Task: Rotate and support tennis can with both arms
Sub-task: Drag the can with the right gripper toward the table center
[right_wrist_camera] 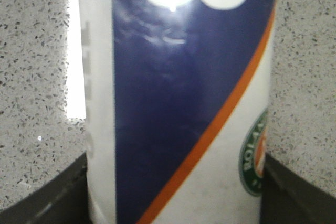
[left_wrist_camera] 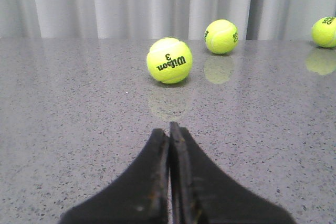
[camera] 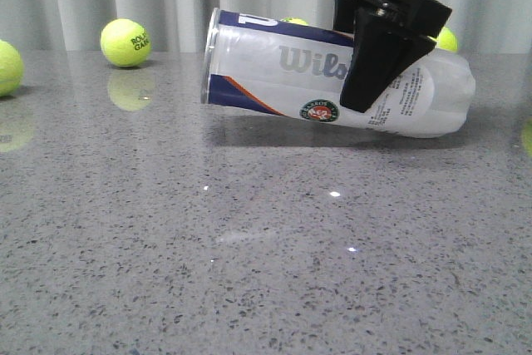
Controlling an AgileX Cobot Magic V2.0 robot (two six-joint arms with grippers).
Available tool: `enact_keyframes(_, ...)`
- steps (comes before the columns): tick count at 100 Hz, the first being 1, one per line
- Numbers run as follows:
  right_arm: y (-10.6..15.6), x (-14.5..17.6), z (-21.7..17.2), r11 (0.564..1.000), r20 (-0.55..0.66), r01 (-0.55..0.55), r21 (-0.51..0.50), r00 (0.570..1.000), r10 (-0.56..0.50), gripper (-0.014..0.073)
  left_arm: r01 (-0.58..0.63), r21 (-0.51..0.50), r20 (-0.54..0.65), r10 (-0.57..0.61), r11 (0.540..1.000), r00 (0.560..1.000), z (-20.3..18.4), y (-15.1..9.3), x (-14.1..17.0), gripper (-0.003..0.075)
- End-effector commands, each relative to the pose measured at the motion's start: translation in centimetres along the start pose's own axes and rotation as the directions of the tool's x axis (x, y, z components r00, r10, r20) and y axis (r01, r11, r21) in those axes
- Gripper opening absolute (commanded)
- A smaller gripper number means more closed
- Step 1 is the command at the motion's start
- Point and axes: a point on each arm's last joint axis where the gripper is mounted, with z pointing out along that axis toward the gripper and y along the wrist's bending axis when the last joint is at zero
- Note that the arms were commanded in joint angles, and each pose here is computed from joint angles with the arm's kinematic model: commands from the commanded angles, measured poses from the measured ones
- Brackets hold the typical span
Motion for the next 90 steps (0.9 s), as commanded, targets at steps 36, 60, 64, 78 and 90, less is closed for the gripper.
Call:
enact_keyframes(36, -0.3, -0.8, -1.2, 0.999, 0.049, 0.006, 0.04, 0.999, -0.008, 0.0272, 0.005, 0.005, 0.067, -0.005, 1.0, 0.998, 0.0, 0.0, 0.7, -0.0021)
enact_keyframes(60, -0.2, -0.8, -1.2, 1.0, 0.047, 0.007, 0.031, 0.999, -0.008, 0.0573, 0.005, 0.005, 0.067, -0.005, 1.0, 0.998, 0.0, 0.0, 0.7, -0.0021)
enact_keyframes(64, -0.2, -0.8, -1.2, 1.0, 0.047, 0.007, 0.031, 0.999, -0.008, 0.0628, 0.005, 0.005, 0.067, -0.005, 1.0, 0.998, 0.0, 0.0, 0.7, -0.0021)
enact_keyframes(78, -0.3, -0.8, -1.2, 0.999, 0.049, 0.006, 0.038, 0.999, -0.008, 0.0667, 0.005, 0.005, 0.067, -0.005, 1.0, 0.998, 0.0, 0.0, 0.7, -0.0021)
enact_keyframes(90, -0.3, -0.8, -1.2, 0.999, 0.05, 0.006, 0.041, 0.999, -0.008, 0.0668, 0.005, 0.005, 0.067, -0.005, 1.0, 0.998, 0.0, 0.0, 0.7, -0.0021)
